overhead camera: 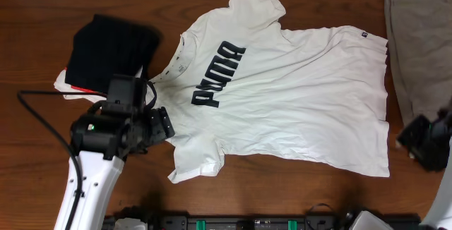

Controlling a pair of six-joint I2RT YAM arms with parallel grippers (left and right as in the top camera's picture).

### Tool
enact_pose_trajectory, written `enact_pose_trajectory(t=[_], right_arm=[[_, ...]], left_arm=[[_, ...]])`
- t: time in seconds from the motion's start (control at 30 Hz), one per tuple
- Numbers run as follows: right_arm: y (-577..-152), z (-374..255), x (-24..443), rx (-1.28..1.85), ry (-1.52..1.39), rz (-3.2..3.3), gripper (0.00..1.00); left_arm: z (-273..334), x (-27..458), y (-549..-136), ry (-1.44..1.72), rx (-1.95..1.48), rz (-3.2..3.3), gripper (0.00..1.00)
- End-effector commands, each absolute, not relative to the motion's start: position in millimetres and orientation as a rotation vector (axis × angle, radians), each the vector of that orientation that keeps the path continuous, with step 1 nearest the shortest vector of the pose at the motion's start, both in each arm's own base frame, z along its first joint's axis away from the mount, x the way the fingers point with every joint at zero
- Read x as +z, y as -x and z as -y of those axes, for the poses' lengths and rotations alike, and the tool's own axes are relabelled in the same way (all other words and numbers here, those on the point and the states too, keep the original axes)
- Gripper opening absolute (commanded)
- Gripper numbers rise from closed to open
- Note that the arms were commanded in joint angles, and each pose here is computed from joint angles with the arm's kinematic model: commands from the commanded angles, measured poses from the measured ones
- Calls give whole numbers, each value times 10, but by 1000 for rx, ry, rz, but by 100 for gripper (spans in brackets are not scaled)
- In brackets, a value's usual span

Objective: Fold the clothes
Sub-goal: 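Move the right gripper down to the shirt's lower right corner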

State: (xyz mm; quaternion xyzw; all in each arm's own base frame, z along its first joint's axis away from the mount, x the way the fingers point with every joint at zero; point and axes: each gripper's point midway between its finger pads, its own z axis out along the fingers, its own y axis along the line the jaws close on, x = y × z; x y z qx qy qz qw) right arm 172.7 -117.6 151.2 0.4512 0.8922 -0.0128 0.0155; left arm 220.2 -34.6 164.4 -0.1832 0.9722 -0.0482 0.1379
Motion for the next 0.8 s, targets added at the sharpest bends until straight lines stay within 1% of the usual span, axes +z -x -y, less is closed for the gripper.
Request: enact_pose_trajectory(t=[0.0, 0.07, 0.17, 0.33, 0.47, 0.77], right_arm=[[-1641, 1165, 1279, 96, -1490, -2755, 46], [-1652, 1169, 1231, 166, -1534, -2728, 49], [-1675, 1267, 1114, 163, -1660, -2626, 49], [-1598, 1348, 831, 68, -1768, -2564, 43], [-1590, 1350, 600, 56, -1754, -2553, 42], [-1456, 1248, 120, 34, -1685, -2610, 43]], left_arm=[[336, 1557, -2198, 519, -116, -2854, 84], [337, 1524, -2204, 522, -109, -2869, 84], [339, 1481, -2216, 526, -101, -2888, 84], [341, 1440, -2224, 535, -93, -2905, 84], [339, 1430, -2217, 535, -91, -2908, 84], [341, 1433, -2229, 534, -94, -2903, 84]])
